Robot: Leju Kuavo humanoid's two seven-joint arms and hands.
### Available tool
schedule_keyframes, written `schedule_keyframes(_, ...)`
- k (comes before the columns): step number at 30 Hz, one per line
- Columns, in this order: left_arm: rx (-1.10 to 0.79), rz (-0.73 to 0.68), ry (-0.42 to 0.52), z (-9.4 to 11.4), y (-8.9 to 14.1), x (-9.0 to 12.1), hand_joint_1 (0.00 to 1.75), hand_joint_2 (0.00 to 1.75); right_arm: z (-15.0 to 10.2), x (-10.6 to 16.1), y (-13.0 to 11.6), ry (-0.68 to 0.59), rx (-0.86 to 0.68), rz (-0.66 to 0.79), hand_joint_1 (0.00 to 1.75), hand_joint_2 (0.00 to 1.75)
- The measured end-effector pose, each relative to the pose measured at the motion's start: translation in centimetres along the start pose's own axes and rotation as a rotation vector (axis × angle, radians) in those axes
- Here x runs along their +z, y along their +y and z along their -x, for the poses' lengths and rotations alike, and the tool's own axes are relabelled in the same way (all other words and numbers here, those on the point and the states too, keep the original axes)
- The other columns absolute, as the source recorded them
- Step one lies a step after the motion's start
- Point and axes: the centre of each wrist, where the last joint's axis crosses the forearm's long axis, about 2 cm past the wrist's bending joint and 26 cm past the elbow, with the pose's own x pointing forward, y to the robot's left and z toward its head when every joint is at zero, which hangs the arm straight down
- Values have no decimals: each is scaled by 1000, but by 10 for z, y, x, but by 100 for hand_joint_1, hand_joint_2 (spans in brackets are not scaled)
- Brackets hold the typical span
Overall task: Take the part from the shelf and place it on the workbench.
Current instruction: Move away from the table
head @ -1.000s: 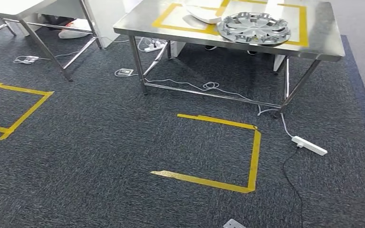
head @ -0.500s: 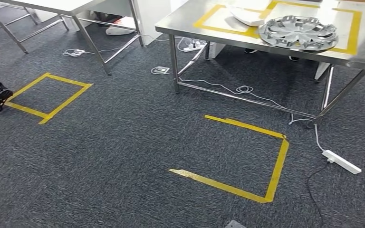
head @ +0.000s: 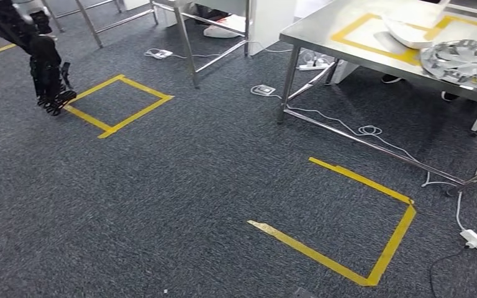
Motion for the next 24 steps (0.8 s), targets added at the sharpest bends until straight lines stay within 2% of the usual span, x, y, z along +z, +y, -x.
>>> schedule_keyframes(24,-30,-5,-4,-2,1,0,0,0,4,1,6,5,-7,-6,0,0)
